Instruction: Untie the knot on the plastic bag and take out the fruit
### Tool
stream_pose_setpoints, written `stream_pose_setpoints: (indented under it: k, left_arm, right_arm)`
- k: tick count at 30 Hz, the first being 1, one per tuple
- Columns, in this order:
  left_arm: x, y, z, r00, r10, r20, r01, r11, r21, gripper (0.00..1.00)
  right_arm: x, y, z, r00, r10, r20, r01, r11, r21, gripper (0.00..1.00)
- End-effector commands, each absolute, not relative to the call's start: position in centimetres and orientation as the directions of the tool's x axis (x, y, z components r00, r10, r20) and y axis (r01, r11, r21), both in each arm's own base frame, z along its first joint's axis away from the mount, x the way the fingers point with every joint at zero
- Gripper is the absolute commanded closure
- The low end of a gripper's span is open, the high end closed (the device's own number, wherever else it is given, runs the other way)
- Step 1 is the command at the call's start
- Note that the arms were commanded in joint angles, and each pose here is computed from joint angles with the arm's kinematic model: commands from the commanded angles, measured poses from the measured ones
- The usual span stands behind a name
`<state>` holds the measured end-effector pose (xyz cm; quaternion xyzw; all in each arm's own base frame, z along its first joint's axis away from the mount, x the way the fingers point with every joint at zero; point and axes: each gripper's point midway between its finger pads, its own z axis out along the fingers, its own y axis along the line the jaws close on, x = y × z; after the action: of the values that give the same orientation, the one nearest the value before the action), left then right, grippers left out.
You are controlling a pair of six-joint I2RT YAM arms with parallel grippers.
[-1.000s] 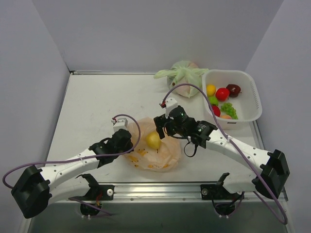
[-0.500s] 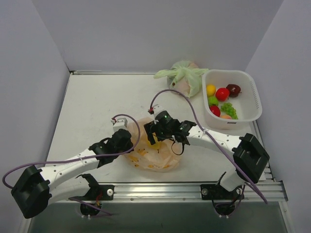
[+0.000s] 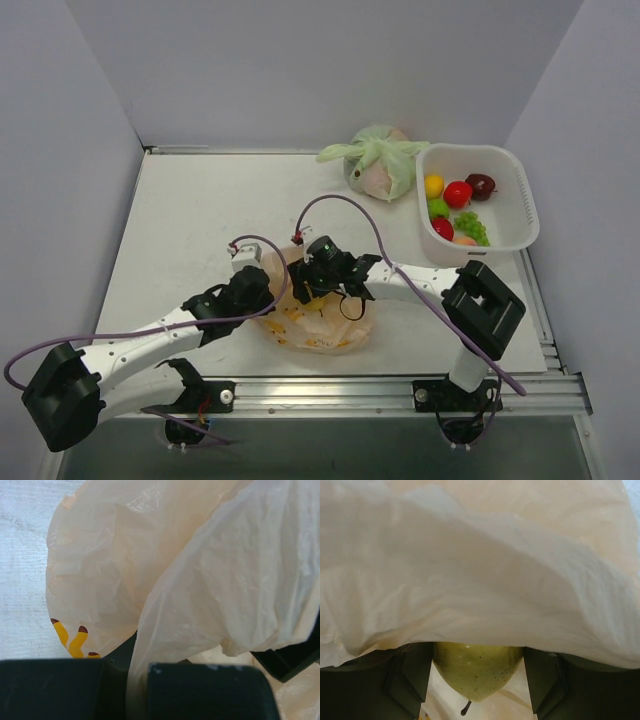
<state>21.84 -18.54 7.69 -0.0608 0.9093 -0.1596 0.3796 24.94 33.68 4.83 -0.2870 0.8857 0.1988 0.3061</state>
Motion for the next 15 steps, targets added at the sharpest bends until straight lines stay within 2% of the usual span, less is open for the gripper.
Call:
stream_pose_setpoints:
  k: [1,4,7,15]
  left_arm:
    - [22.3,-19.0,8.9,-0.680,-0.264,-0.684,0.013,0.929,-0.371,1.00]
    - [22.3,-18.6,8.8,-0.675,-0.264,-0.689,0.006,0.932,-0.362,1.00]
    - [22.3,-18.4,9.0,-0.668,-0.267,-0.694,-0.001,0.934,-0.358,1.00]
    - [22.6,-17.4,10.6,-0.631,-0.279,-0.724,-0.014,0.937,-0.349,1.00]
  right_arm:
    - [24.4,34.4,5.8,-0.619,-0.388,-0.683,-0.663,0.724,0.190,0.46]
    - [24.1,34.1,7.4,-0.602,-0.384,-0.700,-0.675,0.713,0.189,0.63]
    - [23.7,33.7,10.4,-0.559,-0.374,-0.740,-0.700,0.691,0.180,0.70]
    - [23.2,29.8,20.2,-0.374,-0.374,-0.849,-0.765,0.641,0.055,0.76]
